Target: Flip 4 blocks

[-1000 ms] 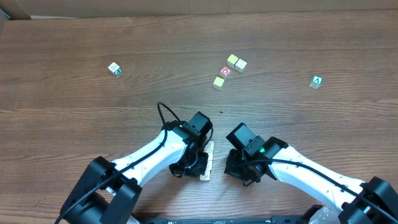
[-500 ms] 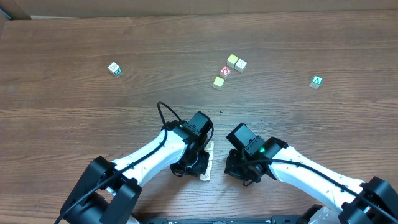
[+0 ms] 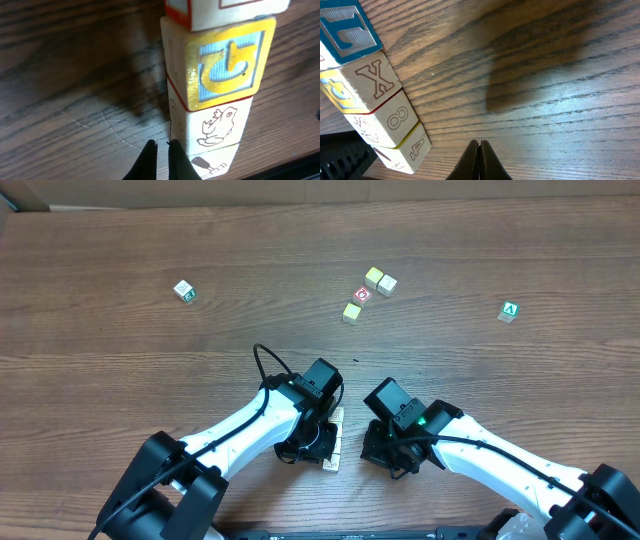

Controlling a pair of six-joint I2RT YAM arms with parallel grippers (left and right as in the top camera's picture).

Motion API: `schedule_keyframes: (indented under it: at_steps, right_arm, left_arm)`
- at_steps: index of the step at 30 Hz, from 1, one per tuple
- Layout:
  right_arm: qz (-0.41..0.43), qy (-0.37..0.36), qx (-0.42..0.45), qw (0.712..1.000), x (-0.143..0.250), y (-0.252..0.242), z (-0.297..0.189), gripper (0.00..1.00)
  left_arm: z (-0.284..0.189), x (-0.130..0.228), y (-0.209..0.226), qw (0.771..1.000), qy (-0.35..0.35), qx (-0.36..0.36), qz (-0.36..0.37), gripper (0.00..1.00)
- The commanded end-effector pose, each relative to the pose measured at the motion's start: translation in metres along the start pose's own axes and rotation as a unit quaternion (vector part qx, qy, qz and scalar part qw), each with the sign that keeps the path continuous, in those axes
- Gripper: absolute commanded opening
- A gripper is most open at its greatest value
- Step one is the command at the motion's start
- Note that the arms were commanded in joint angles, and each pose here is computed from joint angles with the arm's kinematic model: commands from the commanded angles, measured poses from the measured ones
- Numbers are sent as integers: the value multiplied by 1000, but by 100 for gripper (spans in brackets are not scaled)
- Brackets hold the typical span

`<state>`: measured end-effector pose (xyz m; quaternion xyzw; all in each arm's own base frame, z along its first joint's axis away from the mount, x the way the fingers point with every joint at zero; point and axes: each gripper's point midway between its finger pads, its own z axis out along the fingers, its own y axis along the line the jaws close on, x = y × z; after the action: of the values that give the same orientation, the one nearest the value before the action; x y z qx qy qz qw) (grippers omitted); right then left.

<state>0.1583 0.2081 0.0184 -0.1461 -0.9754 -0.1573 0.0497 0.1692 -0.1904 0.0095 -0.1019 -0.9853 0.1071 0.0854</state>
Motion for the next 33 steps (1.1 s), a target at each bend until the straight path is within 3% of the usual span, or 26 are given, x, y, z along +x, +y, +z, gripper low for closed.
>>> schedule_keyframes:
  at_steps: [1, 13, 24, 33]
  right_arm:
    - [-2, -3, -6, 1000, 0, 0, -3, 4]
    - [-1, 23, -15, 1000, 11, 4, -3, 4]
    - [-34, 53, -7, 998, 64, 21, 8, 4]
    - [-58, 67, -16, 996, 102, 34, 15, 4]
  left_arm:
    - [-6, -4, 4, 1000, -15, -14, -18, 5]
    - [-13, -3, 39, 996, -6, -53, -70, 5]
    - [-21, -16, 63, 993, -16, -38, -109, 4]
    - [-22, -19, 65, 994, -23, -36, -100, 5]
